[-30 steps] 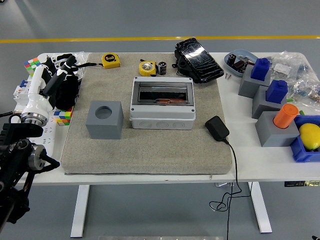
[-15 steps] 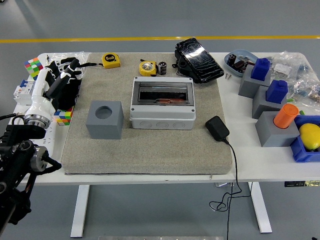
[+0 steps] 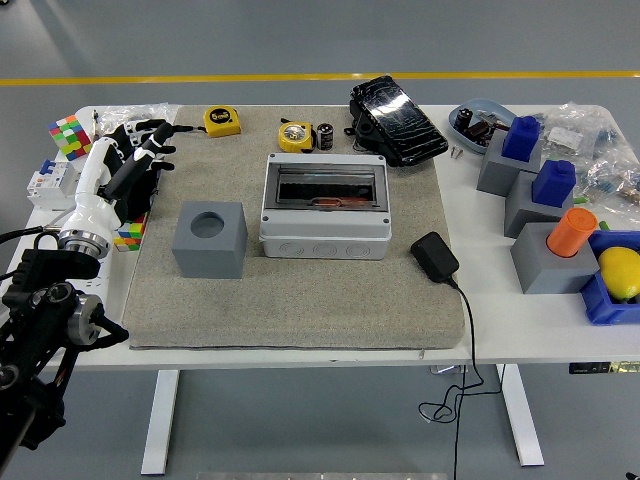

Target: Fetch the battery,place it into the box,close the lid of the box

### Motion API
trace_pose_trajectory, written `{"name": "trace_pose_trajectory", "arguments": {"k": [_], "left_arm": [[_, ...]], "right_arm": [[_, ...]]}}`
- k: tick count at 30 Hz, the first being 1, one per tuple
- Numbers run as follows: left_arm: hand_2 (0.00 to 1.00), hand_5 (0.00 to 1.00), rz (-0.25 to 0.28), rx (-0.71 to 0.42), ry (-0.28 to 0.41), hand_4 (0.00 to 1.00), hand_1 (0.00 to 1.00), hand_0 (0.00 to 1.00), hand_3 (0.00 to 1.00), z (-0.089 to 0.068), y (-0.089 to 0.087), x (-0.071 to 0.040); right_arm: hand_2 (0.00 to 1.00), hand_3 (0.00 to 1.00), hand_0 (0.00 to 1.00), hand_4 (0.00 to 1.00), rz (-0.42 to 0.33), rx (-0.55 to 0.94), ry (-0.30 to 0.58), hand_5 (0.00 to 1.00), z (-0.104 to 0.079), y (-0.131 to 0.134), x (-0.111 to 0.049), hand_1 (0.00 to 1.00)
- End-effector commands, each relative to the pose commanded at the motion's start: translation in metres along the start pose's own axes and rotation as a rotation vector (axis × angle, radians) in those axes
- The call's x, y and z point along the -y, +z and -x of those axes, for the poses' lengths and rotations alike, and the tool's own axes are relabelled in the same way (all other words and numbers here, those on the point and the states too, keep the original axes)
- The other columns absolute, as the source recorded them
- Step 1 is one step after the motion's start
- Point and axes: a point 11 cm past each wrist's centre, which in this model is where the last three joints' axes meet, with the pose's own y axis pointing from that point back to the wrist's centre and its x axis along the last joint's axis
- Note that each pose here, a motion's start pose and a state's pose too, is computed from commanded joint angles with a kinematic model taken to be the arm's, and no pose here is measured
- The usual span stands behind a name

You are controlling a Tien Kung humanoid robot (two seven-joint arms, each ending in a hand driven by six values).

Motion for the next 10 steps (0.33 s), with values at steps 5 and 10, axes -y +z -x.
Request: {"name": "trace_pose_trajectory", "arguments": {"k": [5, 10], "left_arm": [[0.621, 0.521, -0.008, -0.001, -0.004, 0.975, 0.562, 0.407, 0.61, 0.0018, -0.0027, -0.0014], [0.621, 0.521, -0.008, 0.0, 0.004, 0.975, 0.562, 0.407, 0.61, -0.0014, -0.0028, -0.0016]], "right_arm": [[0.583, 0.547, 0.556, 0.92, 0.021, 0.006, -0.003, 0.486, 0.0009, 0.0116, 0.0004, 0.591], [0.583, 0.547, 0.556, 0.92, 0.012, 0.01, -0.004, 0.486, 0.0021, 0.0085, 0.0004, 0.591]]}}
